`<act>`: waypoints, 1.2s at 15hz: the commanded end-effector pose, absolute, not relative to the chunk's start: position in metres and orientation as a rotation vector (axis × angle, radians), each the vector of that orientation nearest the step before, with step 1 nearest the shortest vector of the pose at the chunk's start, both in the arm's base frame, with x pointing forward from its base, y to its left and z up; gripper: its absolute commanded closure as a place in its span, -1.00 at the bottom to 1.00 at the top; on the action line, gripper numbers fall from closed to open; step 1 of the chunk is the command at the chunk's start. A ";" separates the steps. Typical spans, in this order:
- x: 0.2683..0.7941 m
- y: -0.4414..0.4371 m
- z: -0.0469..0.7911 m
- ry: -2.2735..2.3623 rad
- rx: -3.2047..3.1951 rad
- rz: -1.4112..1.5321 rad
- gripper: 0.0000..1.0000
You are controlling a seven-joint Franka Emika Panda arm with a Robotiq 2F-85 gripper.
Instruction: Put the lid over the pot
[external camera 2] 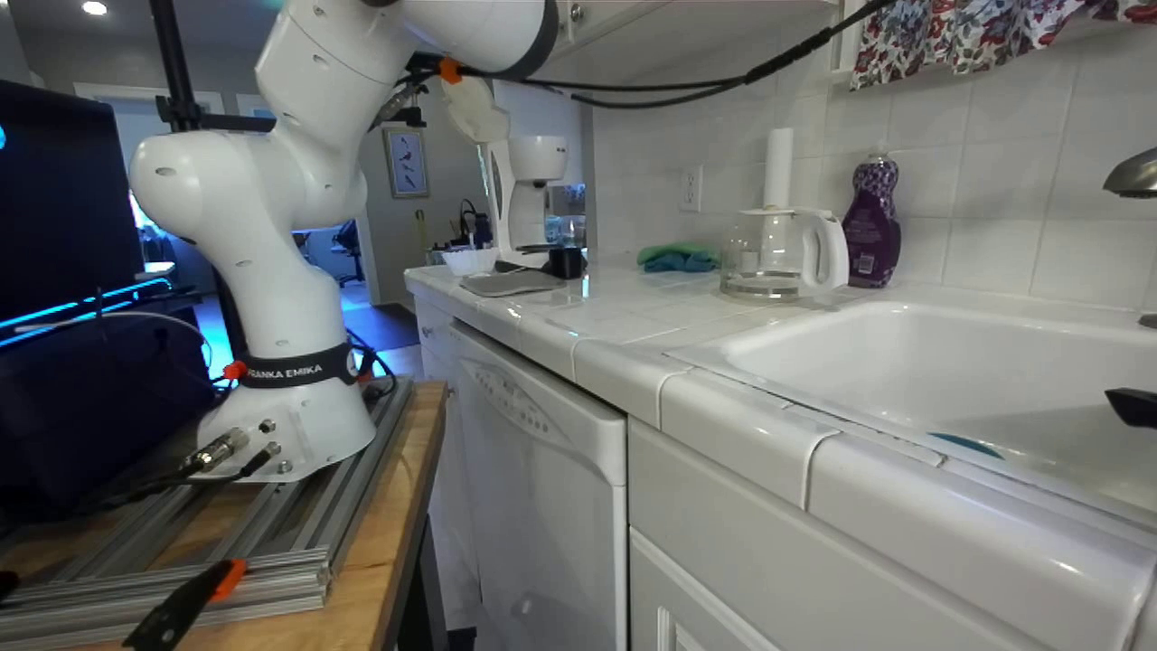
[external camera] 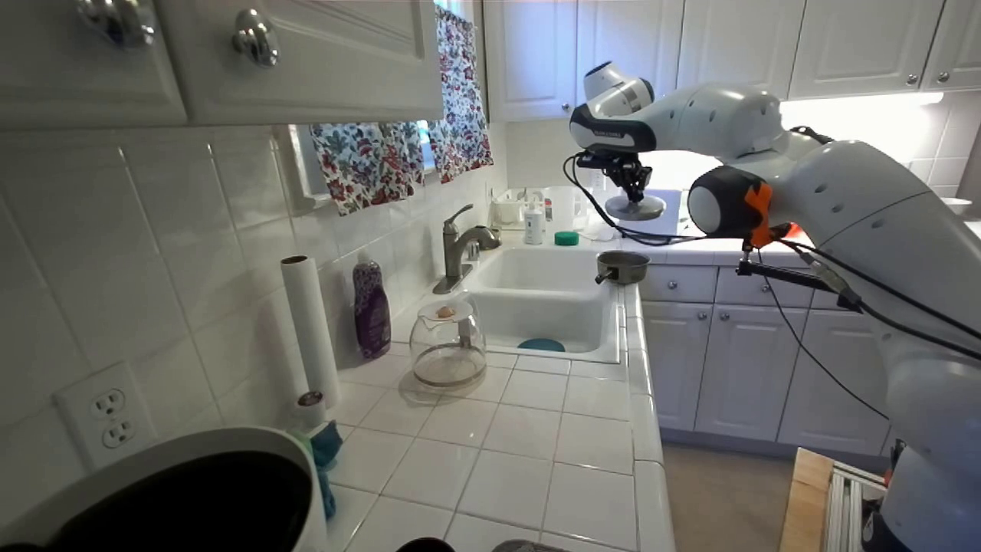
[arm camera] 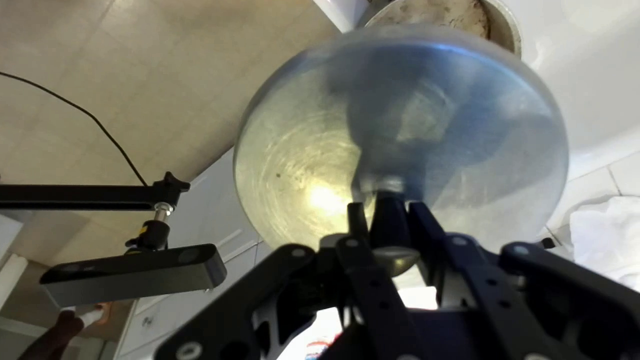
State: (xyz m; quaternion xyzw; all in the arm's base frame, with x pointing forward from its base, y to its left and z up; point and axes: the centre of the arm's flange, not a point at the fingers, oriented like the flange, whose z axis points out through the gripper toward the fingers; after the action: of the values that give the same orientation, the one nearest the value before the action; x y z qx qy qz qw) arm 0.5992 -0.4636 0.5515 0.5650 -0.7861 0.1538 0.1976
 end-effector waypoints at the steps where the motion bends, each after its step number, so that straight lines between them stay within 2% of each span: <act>1: 0.644 -0.506 0.561 -2.203 1.570 0.374 0.87; 2: 0.598 -0.472 0.541 -2.185 1.587 0.404 0.48; 6: 0.598 -0.475 0.530 -2.183 1.573 0.374 0.48; 7: 0.600 -0.474 0.528 -2.178 1.577 0.374 0.87; 18: 0.639 -0.529 0.481 -2.029 1.680 0.365 0.87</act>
State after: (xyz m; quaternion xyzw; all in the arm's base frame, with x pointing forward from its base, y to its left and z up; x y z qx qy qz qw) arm 0.6036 -0.5001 0.4775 0.6191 -0.7391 0.1174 0.2378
